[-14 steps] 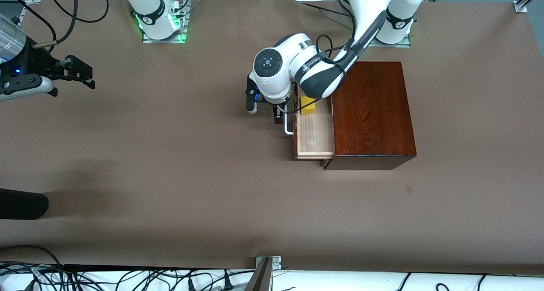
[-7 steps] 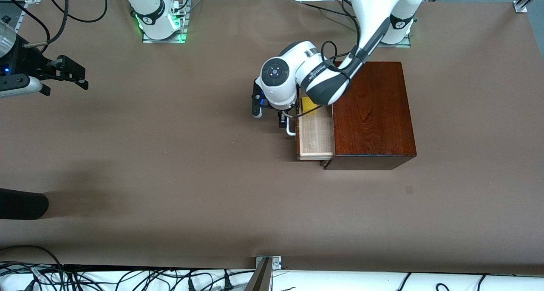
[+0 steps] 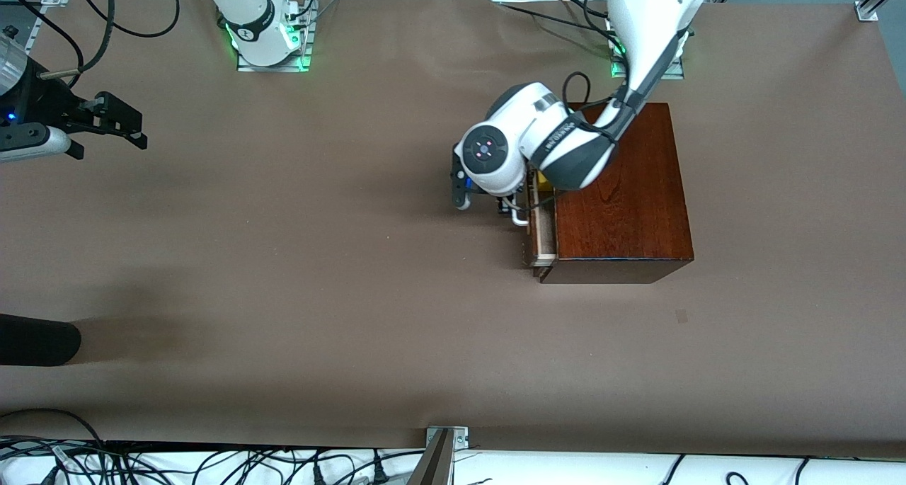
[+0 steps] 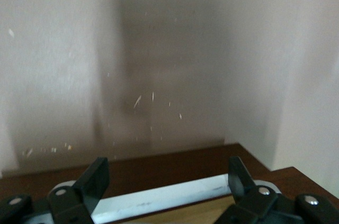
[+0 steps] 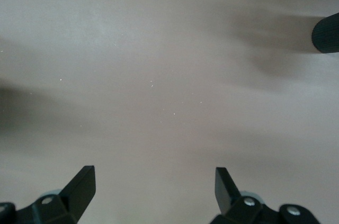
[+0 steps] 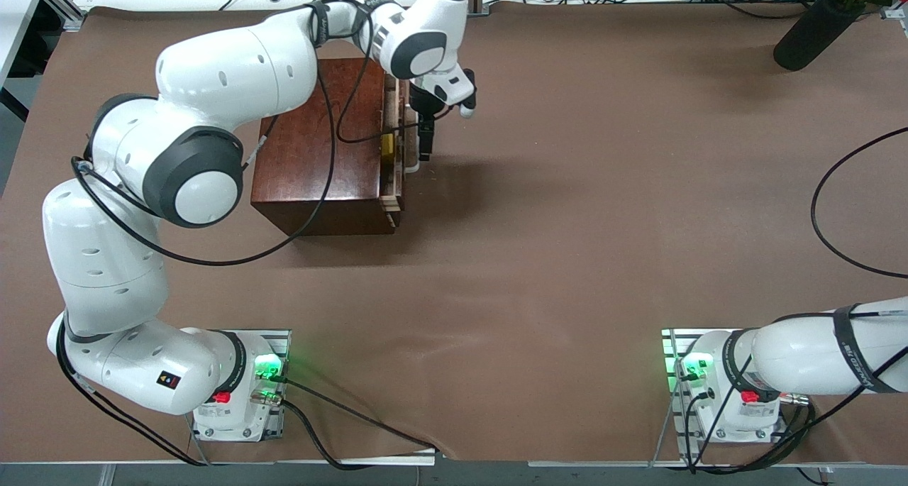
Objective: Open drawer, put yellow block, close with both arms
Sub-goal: 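Push the drawer shut into the box with the left gripper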
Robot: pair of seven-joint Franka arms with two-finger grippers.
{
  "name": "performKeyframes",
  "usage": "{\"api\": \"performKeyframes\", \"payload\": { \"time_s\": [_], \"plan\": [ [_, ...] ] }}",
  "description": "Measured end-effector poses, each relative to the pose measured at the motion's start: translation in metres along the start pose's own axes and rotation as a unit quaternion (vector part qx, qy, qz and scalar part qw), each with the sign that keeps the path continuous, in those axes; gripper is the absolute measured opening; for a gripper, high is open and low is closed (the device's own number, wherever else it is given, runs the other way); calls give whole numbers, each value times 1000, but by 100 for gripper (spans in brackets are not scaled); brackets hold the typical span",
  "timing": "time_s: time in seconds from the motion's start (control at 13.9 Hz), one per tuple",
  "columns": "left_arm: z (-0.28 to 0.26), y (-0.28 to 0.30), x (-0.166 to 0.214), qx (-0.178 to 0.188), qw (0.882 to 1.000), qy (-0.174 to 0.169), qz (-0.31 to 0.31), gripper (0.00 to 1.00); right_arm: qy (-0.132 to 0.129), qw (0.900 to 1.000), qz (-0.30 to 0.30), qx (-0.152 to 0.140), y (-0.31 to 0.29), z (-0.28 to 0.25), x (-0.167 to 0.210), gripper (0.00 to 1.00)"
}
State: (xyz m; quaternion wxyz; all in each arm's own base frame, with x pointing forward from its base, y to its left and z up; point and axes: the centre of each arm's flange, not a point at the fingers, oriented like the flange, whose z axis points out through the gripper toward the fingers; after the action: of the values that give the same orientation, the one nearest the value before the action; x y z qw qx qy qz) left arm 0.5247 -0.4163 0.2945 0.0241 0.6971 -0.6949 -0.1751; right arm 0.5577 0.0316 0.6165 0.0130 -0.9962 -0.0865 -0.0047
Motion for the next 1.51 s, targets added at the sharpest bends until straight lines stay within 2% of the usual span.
{"api": "performKeyframes", "payload": {
  "time_s": [0.58, 1.15, 1.3, 1.51],
  "plan": [
    [-1, -4, -18, -17, 1000, -14, -9, 100, 0, 1000, -3, 0, -3, 0, 0, 100],
    [-14, -3, -23, -7, 1000, -9, -13, 100, 0, 1000, -4, 0, -4, 0, 1, 100],
    [-38, -3, -38, 8, 1000, 0, -24, 100, 1, 1000, -4, 0, -5, -1, 1, 100],
    [-75, -15, -84, 30, 998, 19, -58, 100, 1, 1000, -5, 0, -5, -1, 1, 100]
  ]
}}
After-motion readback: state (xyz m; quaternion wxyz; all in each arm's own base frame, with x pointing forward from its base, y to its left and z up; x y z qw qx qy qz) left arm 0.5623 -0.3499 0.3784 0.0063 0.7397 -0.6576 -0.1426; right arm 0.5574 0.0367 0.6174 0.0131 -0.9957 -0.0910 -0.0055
